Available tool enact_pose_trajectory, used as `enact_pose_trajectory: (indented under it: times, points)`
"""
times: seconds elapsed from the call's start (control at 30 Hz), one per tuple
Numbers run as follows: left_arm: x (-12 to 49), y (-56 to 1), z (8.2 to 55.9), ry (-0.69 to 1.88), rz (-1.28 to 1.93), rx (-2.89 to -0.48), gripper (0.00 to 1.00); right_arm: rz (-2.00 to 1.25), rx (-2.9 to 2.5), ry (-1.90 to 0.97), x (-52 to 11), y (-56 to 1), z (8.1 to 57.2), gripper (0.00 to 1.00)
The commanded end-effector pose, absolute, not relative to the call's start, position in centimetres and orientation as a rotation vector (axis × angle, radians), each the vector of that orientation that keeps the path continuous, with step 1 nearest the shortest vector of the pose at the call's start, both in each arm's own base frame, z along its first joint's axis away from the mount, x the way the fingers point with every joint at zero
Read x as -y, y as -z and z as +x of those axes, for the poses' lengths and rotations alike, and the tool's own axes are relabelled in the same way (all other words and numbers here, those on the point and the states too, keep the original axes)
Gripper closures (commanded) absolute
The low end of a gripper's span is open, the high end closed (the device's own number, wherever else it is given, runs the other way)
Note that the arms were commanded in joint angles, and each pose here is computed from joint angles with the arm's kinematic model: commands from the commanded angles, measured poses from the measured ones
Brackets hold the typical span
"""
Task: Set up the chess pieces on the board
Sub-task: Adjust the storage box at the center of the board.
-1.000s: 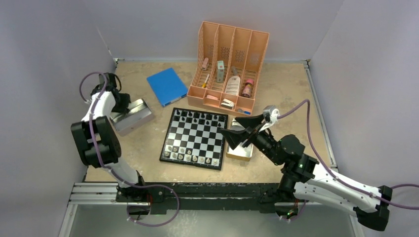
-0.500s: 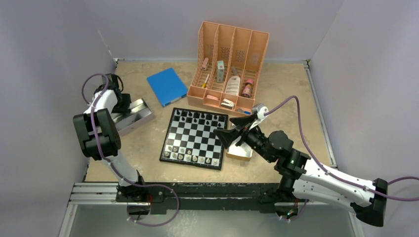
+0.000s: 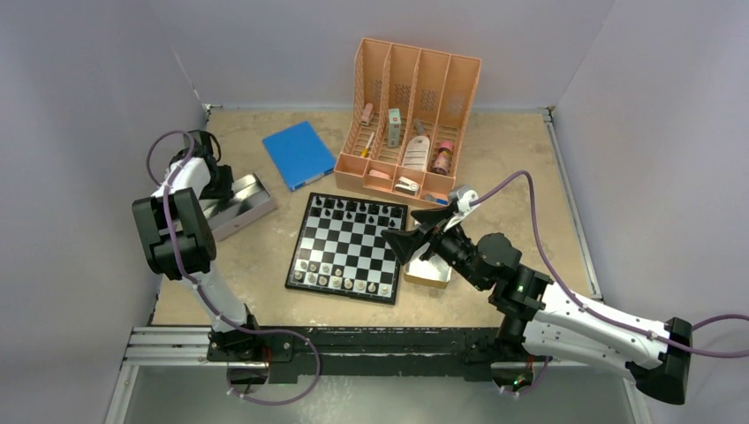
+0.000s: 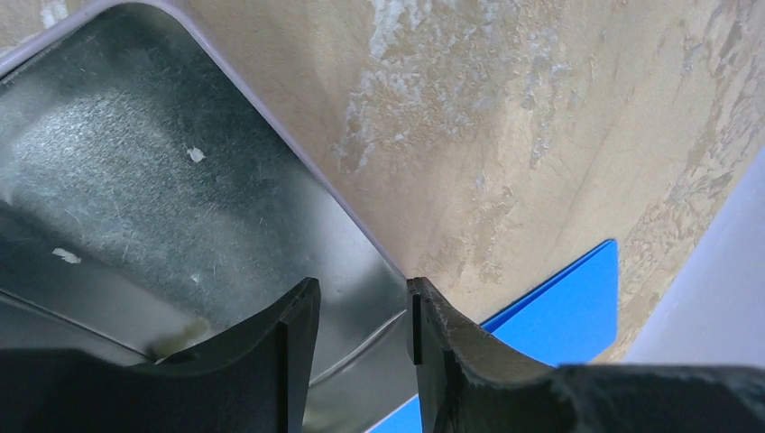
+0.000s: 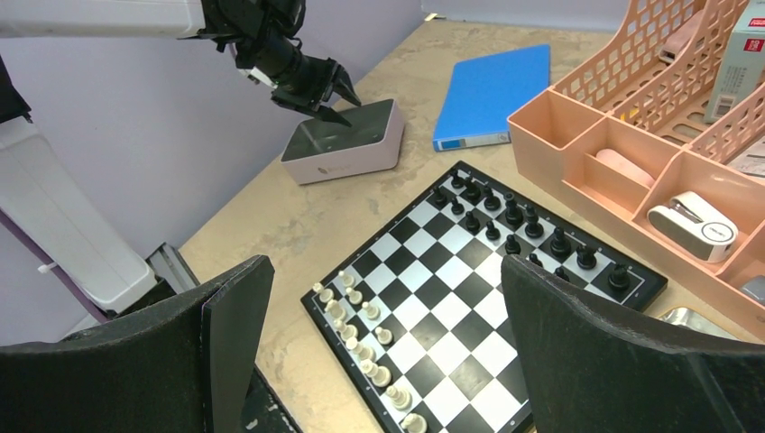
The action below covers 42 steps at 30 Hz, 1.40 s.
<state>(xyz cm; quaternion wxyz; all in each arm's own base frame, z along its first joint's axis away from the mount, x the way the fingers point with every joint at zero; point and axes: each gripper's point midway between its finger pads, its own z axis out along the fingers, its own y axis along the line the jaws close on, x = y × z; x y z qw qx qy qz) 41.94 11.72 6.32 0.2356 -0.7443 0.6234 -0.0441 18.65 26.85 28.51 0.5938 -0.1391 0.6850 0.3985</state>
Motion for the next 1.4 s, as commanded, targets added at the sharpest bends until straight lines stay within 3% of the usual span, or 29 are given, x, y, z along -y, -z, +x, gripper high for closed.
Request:
enact_pose_trajectory:
  times: [0.0,0.43,0.77,1.1,1.37]
  points:
    - [-12.4,-6.5,43.1,0.109,-2.035,-1.678,0.6,-0.27,-1.503,-0.952,-26.7,-32.0,19.0,0.01]
    - [-12.4,-10.3,43.6,0.168,-2.004,-1.58,0.57,-0.285,-1.513,-0.932,-27.3,-31.5,19.4,0.01]
    - [-12.6,-8.2,44.2,0.12,-2.045,-1.56,0.54,-0.304,-1.52,-0.903,-27.7,-31.5,19.9,0.01]
    - [-12.6,-6.7,44.0,0.071,-2.052,-1.617,0.62,-0.319,-1.53,-0.87,-28.3,-30.9,20.5,0.01]
    - [-12.0,-5.7,43.3,0.062,-2.075,-1.658,0.81,-0.325,-1.528,-0.875,-28.6,-31.0,20.6,0.01]
